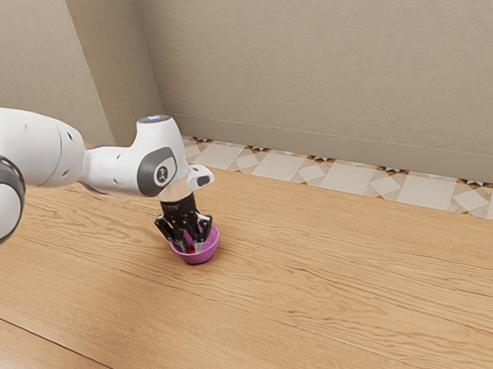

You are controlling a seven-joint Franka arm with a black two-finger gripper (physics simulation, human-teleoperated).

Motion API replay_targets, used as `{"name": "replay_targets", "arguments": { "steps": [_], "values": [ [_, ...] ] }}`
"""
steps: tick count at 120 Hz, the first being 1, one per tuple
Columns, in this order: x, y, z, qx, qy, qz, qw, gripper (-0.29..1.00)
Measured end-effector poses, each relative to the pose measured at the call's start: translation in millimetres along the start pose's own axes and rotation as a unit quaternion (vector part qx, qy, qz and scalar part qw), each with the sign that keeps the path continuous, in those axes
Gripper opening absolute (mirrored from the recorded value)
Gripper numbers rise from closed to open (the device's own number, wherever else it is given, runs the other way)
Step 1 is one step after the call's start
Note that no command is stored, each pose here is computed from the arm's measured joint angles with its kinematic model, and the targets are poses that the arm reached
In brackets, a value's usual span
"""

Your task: Take strawberry from the bowl

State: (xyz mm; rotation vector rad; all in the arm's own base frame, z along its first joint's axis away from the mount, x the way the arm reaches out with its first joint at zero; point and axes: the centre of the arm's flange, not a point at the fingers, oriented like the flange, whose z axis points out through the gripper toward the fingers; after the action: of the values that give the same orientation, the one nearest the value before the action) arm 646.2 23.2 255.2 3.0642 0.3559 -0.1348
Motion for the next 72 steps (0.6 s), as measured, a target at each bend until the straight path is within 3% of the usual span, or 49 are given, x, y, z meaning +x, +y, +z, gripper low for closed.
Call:
{"name": "replay_targets", "arguments": {
  "steps": [32,52,72],
  "values": [
    [-5,17,-42,-0.005,0.026,0.005,1.0,0.14],
    [-27,100,-70,-0.008,0.046,0.065,0.997,0.16],
    [-33,159,-23,-0.003,0.022,0.1,0.995,0.17]
  ]
}}
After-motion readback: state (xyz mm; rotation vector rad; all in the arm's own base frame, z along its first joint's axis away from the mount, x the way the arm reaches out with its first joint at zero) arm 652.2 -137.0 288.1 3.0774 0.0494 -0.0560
